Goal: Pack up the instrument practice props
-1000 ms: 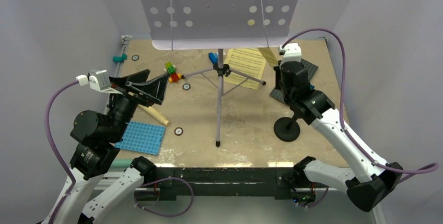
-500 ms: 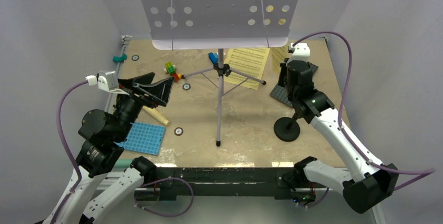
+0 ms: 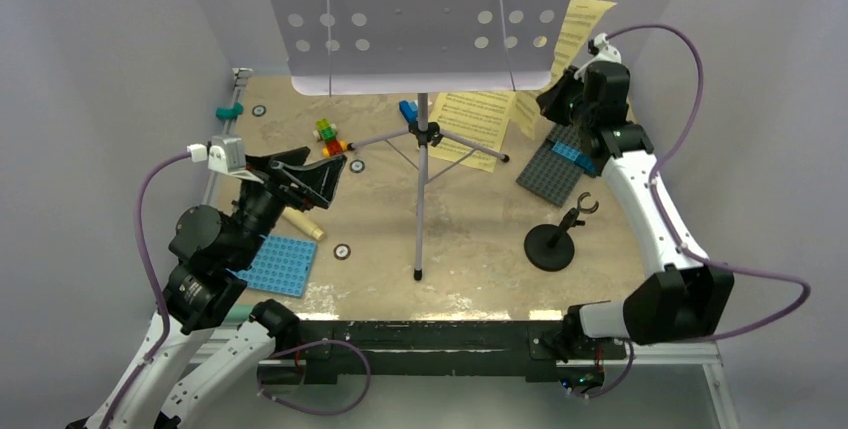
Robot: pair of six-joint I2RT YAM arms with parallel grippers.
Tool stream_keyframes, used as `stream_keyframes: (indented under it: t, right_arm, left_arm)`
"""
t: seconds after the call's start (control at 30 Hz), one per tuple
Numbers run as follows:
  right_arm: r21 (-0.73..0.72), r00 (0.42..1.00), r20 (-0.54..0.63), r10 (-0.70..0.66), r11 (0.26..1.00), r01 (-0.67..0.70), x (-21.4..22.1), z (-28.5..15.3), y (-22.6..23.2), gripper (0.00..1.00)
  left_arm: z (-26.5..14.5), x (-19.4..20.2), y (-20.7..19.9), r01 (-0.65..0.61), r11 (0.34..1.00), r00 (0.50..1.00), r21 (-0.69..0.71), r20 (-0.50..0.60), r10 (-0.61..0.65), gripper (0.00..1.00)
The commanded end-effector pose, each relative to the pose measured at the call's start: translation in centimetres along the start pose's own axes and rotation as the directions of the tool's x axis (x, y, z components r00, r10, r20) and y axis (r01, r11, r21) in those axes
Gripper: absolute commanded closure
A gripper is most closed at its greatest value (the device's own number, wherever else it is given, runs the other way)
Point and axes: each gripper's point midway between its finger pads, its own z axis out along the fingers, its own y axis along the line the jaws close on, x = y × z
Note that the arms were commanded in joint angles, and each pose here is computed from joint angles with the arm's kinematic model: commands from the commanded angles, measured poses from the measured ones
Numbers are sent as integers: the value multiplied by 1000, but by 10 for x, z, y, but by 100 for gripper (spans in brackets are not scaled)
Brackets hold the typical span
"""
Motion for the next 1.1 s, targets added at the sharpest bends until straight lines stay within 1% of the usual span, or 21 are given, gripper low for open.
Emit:
stream_keyframes:
  t: [0.0,0.07,0.13,0.2,0.3,0.4,0.5,0.73,0.87,1.07]
  right_arm:
    - [-237,993,-56,109,964,-119,-29,18,56,100]
    - [-291,991,-73,108,949,-125,-38,34,70,100]
    - [-313,988,-104,115,939,-143,-43,51,79,100]
    - [-386,988,-116,99,912,-137,-53,56,101,100]
    - [-457,995,-71,67,885,-92,-77,54,130,100]
    - [-470,996,-74,51,879,-80,-81,65,137,100]
    - [-425,992,-120,50,900,-97,-62,90,120,100]
    - [-300,957,-282,73,940,-160,15,141,77,100]
    - [-250,933,-346,100,949,-195,48,152,61,100]
    - [-205,913,-390,115,956,-208,78,151,46,100]
  left_arm:
    - [-3,7,-3,35,999,999,24,-17,-35,0]
    - [-3,15,0,39,999,999,17,-32,-39,0]
    - [-3,22,3,44,999,998,13,-48,-43,0]
    - [-2,28,8,38,999,998,-1,-58,-38,0]
    - [2,32,13,17,1000,998,-20,-63,-19,0]
    - [9,35,15,1,1000,997,-28,-71,-3,0]
    - [15,42,18,-2,999,996,-34,-87,-1,0]
    - [23,63,27,2,998,990,-57,-138,-10,0]
    - [25,76,29,25,998,985,-62,-171,-35,0]
    - [27,87,30,54,996,977,-64,-201,-66,0]
